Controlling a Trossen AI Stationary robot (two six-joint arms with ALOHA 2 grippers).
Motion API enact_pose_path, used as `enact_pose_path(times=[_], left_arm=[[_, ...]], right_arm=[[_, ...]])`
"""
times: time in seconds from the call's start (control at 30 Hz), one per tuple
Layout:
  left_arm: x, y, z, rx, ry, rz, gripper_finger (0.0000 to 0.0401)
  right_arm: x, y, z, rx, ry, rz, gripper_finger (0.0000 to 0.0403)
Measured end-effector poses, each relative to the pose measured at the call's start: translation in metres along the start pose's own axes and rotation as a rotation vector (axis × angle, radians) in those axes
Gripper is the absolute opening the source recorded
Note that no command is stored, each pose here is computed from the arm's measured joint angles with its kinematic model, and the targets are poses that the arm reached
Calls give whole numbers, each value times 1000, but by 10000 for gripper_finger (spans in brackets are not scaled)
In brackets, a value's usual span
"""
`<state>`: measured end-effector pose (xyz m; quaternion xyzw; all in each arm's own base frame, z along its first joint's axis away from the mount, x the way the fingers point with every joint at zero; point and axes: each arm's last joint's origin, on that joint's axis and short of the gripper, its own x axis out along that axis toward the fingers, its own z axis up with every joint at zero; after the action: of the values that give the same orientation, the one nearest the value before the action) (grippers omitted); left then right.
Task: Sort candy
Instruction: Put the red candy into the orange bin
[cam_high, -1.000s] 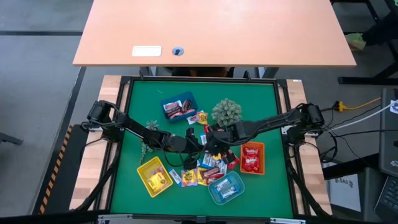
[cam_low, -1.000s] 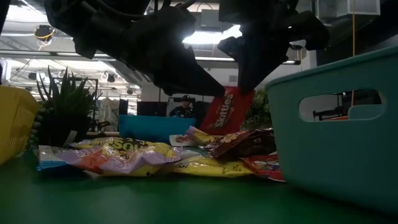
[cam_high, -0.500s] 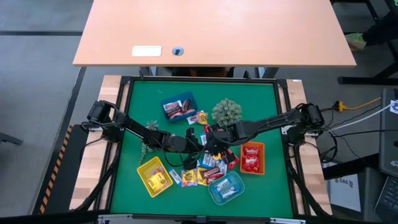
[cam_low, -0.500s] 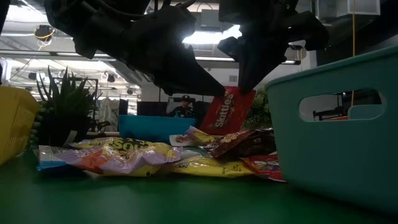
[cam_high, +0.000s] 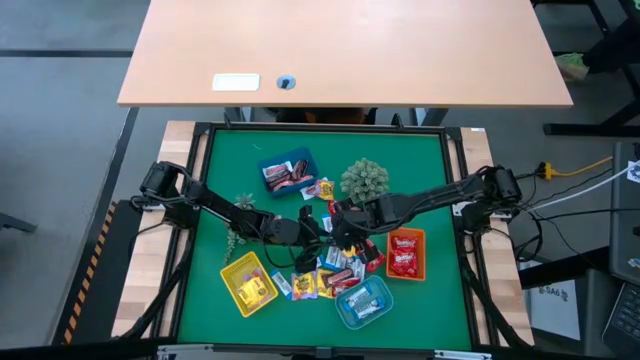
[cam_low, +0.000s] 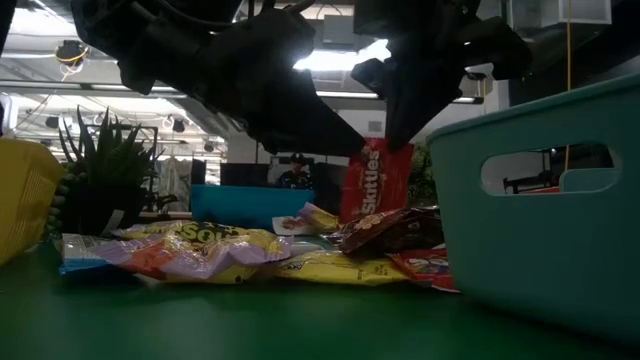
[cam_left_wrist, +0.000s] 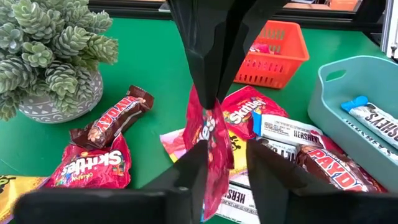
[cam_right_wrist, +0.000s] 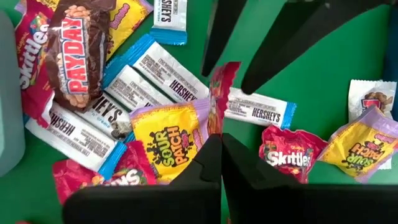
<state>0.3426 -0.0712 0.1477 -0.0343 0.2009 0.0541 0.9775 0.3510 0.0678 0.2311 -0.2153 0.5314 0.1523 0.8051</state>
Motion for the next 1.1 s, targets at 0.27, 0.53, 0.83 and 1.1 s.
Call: enact_pose_path(times=[0.27,0.53,0.83,1.1], left_arm=[[0,0,-1,3,10,2,131],[0,0,-1,3,11,2,131],[0,0,-1,3,11,2,129],[0,0,-1,4,14,3,129]], right_arm=[[-18,4,-12,20,70,43,0],[-52,11,-31,117,152,129,0],[-93,17,-47,301,127,208,0],[-107,49,-56,328,269,332,0]])
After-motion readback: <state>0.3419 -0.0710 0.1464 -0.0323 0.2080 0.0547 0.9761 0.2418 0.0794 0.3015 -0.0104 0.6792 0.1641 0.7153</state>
